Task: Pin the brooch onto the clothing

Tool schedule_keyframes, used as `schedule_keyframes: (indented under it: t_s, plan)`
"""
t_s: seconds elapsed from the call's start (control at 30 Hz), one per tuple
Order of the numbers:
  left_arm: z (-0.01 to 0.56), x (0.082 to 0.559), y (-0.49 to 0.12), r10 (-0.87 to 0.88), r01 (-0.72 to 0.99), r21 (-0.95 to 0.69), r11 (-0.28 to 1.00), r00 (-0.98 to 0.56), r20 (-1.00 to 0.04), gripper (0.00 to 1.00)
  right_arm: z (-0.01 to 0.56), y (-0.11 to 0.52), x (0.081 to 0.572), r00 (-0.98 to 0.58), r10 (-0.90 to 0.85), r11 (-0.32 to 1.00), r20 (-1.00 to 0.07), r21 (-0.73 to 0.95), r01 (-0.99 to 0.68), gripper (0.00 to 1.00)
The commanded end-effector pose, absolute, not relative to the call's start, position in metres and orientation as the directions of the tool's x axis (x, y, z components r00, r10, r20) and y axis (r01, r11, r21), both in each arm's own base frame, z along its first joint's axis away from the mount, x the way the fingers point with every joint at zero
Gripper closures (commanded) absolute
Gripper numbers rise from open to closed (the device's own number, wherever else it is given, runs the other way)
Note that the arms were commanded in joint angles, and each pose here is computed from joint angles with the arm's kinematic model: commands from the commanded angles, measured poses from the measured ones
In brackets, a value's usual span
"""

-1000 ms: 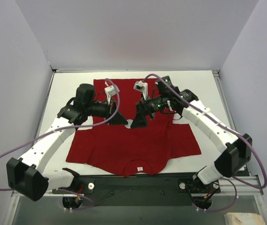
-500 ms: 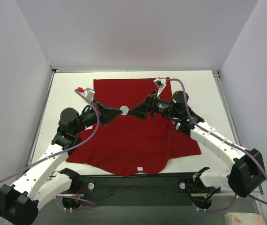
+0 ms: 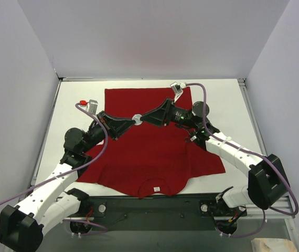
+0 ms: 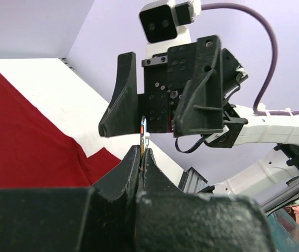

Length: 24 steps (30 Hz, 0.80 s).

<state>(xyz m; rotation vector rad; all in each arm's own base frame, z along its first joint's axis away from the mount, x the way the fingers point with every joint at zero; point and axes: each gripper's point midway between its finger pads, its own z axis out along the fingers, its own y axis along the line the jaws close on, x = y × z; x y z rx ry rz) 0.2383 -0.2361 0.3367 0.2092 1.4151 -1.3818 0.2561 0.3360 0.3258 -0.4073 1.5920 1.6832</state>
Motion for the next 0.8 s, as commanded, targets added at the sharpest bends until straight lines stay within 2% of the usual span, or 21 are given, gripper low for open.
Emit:
schedule_keyframes:
  t_s: [0.0,0.1,0.2,0.23,0.43,0.63,0.77]
  plan:
    - [0.36,0.237,-0.234,-0.575,0.781,-0.564,0.267,-0.341,-0.744,1.0,0.358,0.339,0.239,-0.587,0.32,-0.035,-0.743,0.61,-0.792,0.35]
    - [0.358,0.237,-0.236,-0.568,0.783,-0.566,0.259,-0.351,-0.745,1.0,0.358,0.34,0.238,-0.584,0.312,-0.031,-0.75,0.606,-0.795,0.37]
    - [0.357,0.238,-0.237,-0.564,0.783,-0.567,0.256,-0.355,-0.745,1.0,0.357,0.341,0.237,-0.587,0.305,-0.036,-0.75,0.607,-0.794,0.44]
    - [0.357,0.238,-0.237,-0.564,0.782,-0.568,0.257,-0.356,-0.745,1.0,0.357,0.341,0.237,-0.587,0.305,-0.036,-0.75,0.607,-0.794,0.52]
    - [0.36,0.238,-0.239,-0.55,0.791,-0.558,0.252,-0.357,-0.755,1.0,0.353,0.344,0.237,-0.585,0.292,-0.034,-0.757,0.603,-0.797,0.69]
    - [0.359,0.236,-0.245,-0.517,0.803,-0.552,0.224,-0.382,-0.766,1.0,0.357,0.345,0.238,-0.583,0.299,-0.04,-0.756,0.601,-0.799,0.75]
    - [0.359,0.234,-0.247,-0.507,0.809,-0.549,0.21,-0.39,-0.769,1.0,0.357,0.347,0.239,-0.589,0.291,-0.047,-0.754,0.604,-0.796,0.86]
